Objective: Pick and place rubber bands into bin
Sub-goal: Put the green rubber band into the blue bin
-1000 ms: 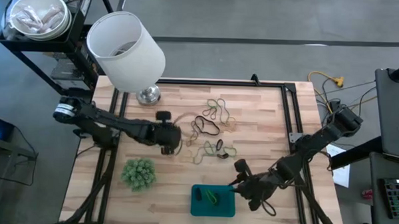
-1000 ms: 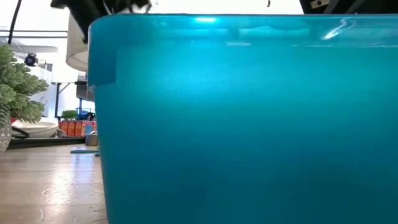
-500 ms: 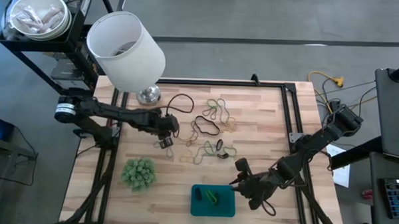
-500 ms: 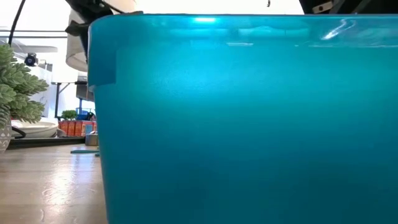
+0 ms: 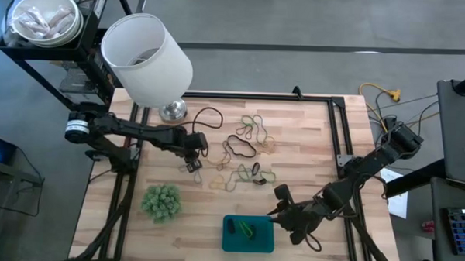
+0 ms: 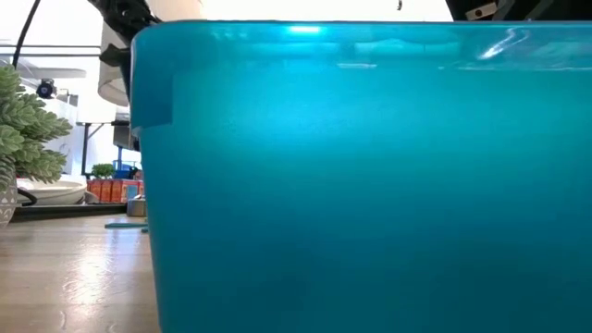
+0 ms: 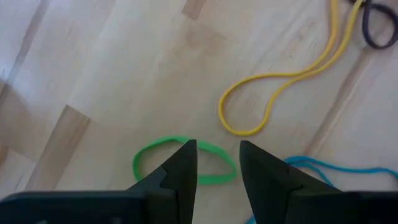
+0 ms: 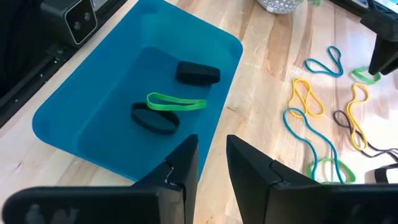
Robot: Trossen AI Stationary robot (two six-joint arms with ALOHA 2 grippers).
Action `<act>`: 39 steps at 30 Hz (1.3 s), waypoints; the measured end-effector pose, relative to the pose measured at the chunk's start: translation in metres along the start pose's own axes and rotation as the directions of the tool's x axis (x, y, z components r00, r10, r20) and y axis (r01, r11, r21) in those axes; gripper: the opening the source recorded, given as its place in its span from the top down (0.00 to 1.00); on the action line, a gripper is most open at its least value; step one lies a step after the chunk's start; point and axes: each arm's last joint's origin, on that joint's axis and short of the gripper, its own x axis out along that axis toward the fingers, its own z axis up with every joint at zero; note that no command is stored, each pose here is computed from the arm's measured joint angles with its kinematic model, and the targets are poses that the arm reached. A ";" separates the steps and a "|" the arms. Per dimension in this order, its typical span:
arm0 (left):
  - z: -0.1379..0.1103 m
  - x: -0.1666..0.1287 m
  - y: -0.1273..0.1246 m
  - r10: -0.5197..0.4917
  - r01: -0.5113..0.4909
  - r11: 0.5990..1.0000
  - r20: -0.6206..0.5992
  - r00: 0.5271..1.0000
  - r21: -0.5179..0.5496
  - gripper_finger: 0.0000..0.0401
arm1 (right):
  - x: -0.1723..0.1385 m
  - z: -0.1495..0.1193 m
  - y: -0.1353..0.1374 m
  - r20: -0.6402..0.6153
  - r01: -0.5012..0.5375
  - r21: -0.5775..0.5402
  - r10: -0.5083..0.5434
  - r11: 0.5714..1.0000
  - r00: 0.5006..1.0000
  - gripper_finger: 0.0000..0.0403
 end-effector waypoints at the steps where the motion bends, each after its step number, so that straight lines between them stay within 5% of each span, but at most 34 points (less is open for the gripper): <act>1: 0.000 0.001 0.000 -0.001 0.001 1.000 0.003 1.000 -0.002 0.74 | 0.000 0.000 0.000 0.000 0.000 0.000 0.000 1.000 1.000 0.81; 31: 0.004 0.027 0.000 -0.033 0.032 0.999 -0.165 0.986 -0.012 0.74 | -0.001 -0.002 0.004 -0.003 -0.016 0.016 0.016 1.000 1.000 0.78; 39: 0.001 0.027 0.000 -0.033 0.046 0.997 -0.193 0.981 0.063 0.95 | -0.001 -0.002 0.004 -0.003 -0.018 0.014 0.018 1.000 1.000 0.79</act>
